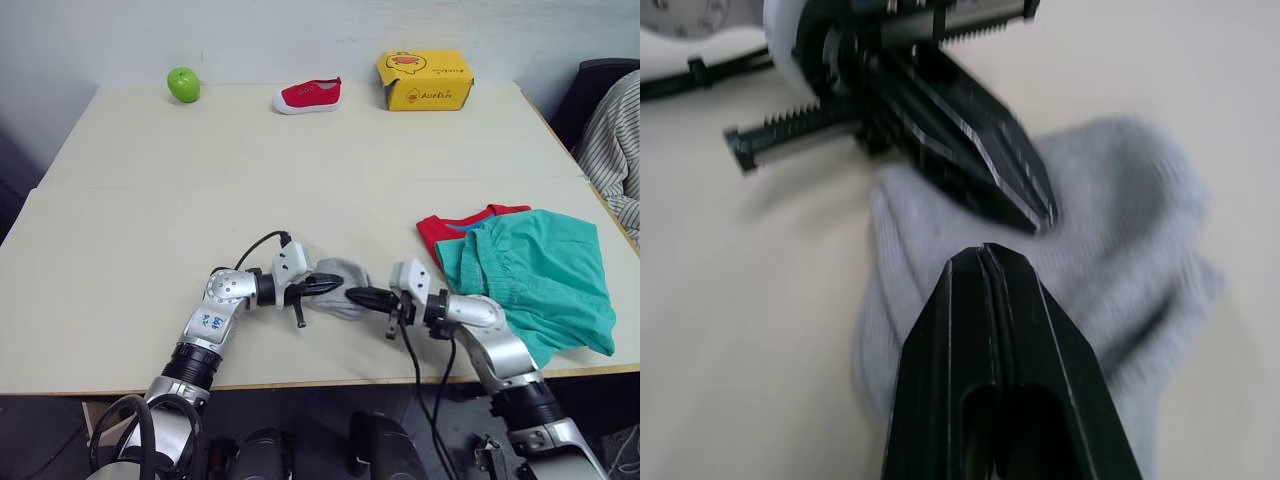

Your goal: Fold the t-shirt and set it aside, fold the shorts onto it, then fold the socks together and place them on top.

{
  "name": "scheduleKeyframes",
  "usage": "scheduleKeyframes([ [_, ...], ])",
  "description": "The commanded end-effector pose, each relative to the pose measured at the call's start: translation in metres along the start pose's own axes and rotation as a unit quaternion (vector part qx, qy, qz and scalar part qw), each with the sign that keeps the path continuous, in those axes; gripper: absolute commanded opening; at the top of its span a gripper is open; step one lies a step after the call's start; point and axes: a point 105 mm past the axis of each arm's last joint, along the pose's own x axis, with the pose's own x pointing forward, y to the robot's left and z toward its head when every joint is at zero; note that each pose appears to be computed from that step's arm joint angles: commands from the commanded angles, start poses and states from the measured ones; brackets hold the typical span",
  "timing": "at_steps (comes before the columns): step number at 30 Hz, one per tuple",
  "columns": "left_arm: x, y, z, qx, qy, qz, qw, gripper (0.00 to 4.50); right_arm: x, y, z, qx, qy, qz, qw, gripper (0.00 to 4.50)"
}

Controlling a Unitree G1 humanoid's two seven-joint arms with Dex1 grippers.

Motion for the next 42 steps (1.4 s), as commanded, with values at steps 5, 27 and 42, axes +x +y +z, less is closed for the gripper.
scheduleKeyframes([
  [5,0.003,-0.002,-0.001,0.000,-0.001,-0.003,1.000,0.03,-0.043,0.005,0.016,0.049,-0.009,-0.014,0.999,0.00],
  [27,-0.005,-0.003,-0.002,0.010,0.001,0.008,1.000,0.00,-0.025,0.002,0.007,0.571,0.084,-0.013,0.817,4.47],
  [42,-0.008,-0.004,-0.004,0.009,0.008,0.009,1.000,0.00,0.026,0.003,0.014,0.619,0.050,-0.001,0.783,3.83],
])
